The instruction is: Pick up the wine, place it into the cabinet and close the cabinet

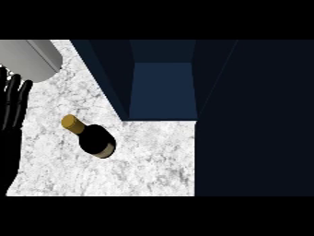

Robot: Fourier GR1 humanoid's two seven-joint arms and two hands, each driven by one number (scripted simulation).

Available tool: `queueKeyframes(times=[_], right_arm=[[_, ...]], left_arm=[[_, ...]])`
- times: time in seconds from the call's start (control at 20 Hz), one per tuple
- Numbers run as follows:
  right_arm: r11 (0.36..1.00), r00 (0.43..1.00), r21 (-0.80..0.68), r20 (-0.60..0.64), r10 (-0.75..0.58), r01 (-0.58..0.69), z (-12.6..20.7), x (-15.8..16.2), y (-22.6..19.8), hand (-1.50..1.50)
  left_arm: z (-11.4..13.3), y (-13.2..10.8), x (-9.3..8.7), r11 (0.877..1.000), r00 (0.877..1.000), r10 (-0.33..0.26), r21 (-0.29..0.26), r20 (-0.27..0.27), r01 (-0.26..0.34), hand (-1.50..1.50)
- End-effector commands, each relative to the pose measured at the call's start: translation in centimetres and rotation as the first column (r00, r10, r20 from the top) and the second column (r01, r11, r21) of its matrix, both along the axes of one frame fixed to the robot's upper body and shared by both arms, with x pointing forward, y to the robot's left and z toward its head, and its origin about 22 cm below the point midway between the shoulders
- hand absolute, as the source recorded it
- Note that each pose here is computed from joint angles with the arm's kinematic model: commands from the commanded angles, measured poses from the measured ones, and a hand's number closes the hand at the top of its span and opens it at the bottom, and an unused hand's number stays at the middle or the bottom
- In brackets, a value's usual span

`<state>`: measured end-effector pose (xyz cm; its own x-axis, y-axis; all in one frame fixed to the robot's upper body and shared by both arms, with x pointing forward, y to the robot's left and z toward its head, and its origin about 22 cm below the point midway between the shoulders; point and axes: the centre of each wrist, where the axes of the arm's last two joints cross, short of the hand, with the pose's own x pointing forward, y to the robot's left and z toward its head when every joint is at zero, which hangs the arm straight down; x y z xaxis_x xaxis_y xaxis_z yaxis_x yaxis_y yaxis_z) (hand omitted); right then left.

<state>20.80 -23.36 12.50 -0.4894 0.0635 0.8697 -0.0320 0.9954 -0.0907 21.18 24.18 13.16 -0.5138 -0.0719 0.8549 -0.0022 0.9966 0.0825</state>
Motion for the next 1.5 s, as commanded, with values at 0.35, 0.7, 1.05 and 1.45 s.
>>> queueKeyframes(times=[0.35, 0.7, 1.05, 1.45], right_arm=[[0.938, 0.935, 0.0, -0.08, 0.344, -0.346, 0.1, -2.9, 2.7, -1.5], [0.937, 0.93, 0.023, -0.112, 0.35, -0.35, 3.8, -8.5, 0.8, -1.5], [0.932, 0.924, 0.029, -0.122, 0.362, -0.361, 5.8, -11.1, 1.1, -1.5], [0.933, 0.926, 0.027, -0.119, 0.359, -0.358, 7.1, -12.0, 1.9, -1.5]], left_arm=[[-0.9, -7.2, 4.0, 0.842, 0.804, -0.538, -0.117, -0.251, 0.527, -1.5], [3.4, -8.5, 0.9, 0.813, 0.757, -0.581, -0.179, -0.297, 0.554, -1.5], [6.4, -10.3, -2.1, 0.815, 0.758, -0.578, -0.169, -0.302, 0.554, -1.5], [9.3, -9.6, -5.6, 0.811, 0.746, -0.585, -0.205, -0.319, 0.548, -1.5]])
